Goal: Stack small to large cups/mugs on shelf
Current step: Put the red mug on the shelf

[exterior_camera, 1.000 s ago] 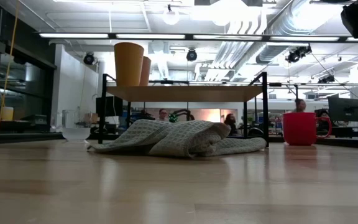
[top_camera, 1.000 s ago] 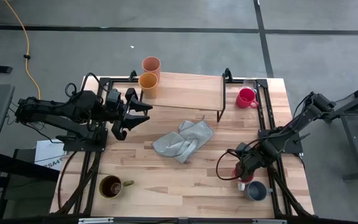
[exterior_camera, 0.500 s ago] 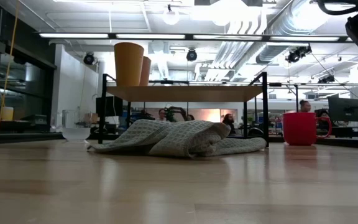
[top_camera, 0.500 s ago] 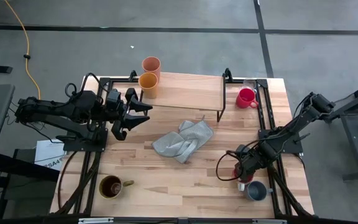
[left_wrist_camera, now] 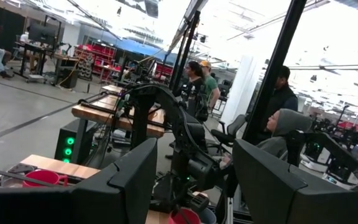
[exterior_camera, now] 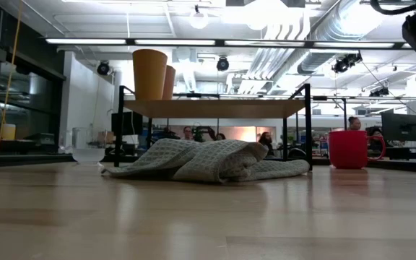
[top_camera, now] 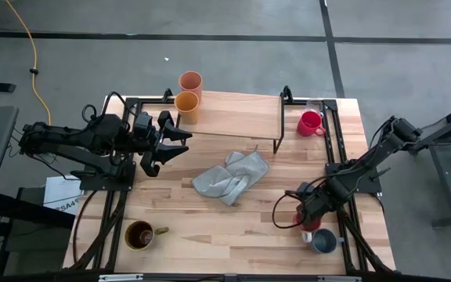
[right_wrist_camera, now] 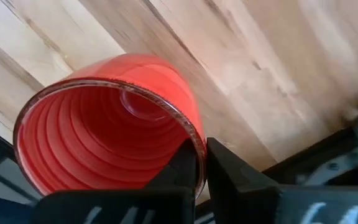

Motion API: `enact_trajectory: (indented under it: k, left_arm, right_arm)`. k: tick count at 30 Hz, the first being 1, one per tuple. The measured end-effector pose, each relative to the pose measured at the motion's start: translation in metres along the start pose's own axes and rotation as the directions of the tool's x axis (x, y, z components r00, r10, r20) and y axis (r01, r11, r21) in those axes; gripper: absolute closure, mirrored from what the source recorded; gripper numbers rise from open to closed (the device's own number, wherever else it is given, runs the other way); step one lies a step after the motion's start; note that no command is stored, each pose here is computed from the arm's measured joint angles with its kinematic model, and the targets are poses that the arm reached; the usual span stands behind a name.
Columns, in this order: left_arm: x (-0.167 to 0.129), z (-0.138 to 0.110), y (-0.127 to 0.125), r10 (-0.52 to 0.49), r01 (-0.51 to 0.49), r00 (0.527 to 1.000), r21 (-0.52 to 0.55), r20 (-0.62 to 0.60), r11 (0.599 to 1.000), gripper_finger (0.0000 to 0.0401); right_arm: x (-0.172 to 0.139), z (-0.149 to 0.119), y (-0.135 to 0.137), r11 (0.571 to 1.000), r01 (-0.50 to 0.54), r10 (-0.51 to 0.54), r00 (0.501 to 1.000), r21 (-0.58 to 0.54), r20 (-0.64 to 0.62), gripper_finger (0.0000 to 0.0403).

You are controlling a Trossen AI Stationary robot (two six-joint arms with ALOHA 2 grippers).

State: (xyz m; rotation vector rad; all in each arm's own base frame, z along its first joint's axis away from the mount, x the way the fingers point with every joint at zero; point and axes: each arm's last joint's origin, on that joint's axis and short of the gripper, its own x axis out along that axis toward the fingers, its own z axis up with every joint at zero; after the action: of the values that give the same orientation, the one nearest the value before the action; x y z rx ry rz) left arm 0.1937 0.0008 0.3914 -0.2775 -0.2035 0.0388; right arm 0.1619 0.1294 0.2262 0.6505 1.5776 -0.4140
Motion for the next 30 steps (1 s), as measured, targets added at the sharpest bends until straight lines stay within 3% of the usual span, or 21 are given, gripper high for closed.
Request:
enact_trajectory:
  k: [5, 11, 18, 25, 30]
  left_arm:
    - [0.0, 0.0, 0.0, -0.001, 0.001, 1.0, -0.001, 0.0, 1.0, 0.0201]
    - [0.0, 0.0, 0.0, -0.001, 0.001, 1.0, -0.001, 0.001, 1.0, 0.0201]
    - [0.0, 0.0, 0.0, -0.001, 0.001, 1.0, -0.001, 0.001, 1.0, 0.0201]
    - [0.0, 0.0, 0.0, -0.001, 0.001, 1.0, -0.026, 0.0, 1.0, 0.0201]
    - [0.0, -0.001, 0.0, 0.001, -0.001, 1.0, -0.026, -0.007, 1.0, 0.0201]
  right_arm:
    - [-0.028, 0.006, 0.001, 0.997, 0.046, -0.041, 0.996, -0.064, 0.085, 0.0401]
    - [-0.079, 0.026, 0.006, 0.982, 0.067, -0.008, 0.95, -0.178, 0.312, 0.0402]
    - [-0.131, 0.064, 0.008, 0.942, 0.116, 0.1, 0.798, -0.315, 0.594, 0.0402]
    - [-0.171, 0.101, 0.002, 0.919, 0.157, 0.195, 0.617, -0.362, 0.763, 0.0402]
    - [-0.189, 0.111, -0.006, 0.917, 0.188, 0.194, 0.562, -0.352, 0.804, 0.0403]
